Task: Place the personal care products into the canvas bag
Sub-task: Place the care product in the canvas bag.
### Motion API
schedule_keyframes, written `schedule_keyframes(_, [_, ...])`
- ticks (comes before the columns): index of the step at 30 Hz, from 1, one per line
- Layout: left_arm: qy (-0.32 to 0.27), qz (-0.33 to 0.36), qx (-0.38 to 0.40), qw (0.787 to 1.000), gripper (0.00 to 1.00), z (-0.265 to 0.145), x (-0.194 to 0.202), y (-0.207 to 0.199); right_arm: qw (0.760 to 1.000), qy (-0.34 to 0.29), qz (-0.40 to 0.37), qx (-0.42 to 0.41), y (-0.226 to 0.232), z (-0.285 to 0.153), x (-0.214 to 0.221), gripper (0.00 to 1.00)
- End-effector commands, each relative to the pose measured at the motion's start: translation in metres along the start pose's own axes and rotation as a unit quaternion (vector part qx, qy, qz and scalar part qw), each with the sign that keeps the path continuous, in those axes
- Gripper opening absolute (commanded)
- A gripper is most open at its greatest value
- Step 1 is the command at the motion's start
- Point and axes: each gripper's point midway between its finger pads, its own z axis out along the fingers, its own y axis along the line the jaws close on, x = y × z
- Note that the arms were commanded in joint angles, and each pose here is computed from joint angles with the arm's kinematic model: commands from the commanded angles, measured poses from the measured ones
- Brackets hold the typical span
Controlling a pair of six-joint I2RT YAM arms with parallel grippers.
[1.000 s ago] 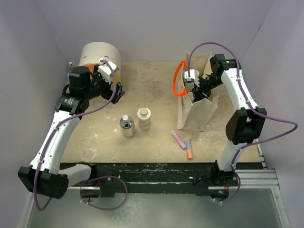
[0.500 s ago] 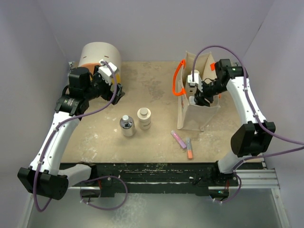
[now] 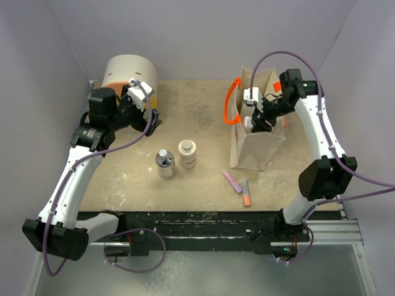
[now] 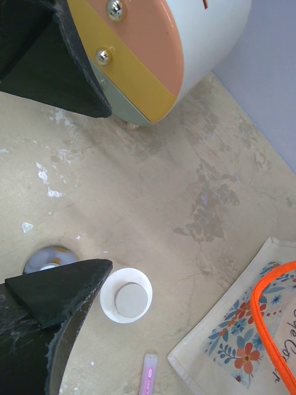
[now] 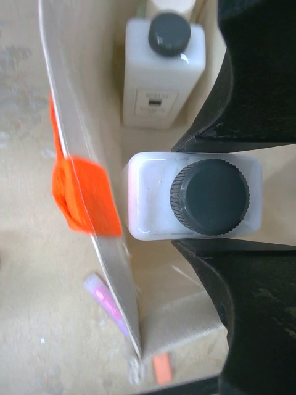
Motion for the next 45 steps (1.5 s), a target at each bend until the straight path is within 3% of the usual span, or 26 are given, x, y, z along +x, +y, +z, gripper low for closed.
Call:
schedule_keyframes(1, [-0.018, 0.025, -0.001, 1.000, 0.99, 0.000, -0.013, 0.005, 0.992, -0.043, -0.090, 0.073, -0.048, -0.016, -0.040, 0.00])
schedule_keyframes(19, [-0.026, 0.033, 0.028, 0.999, 0.99, 0.015, -0.031, -0.005, 0.990, -0.012, -0.135, 0.029, -0.092, 0.017, -0.007, 0.00])
schedule_keyframes(45, [-0.030, 0.044, 0.027, 0.998, 0.99, 0.011, -0.025, -0.008, 0.986, 0.027, -0.135, 0.095, -0.152, 0.018, 0.013, 0.02])
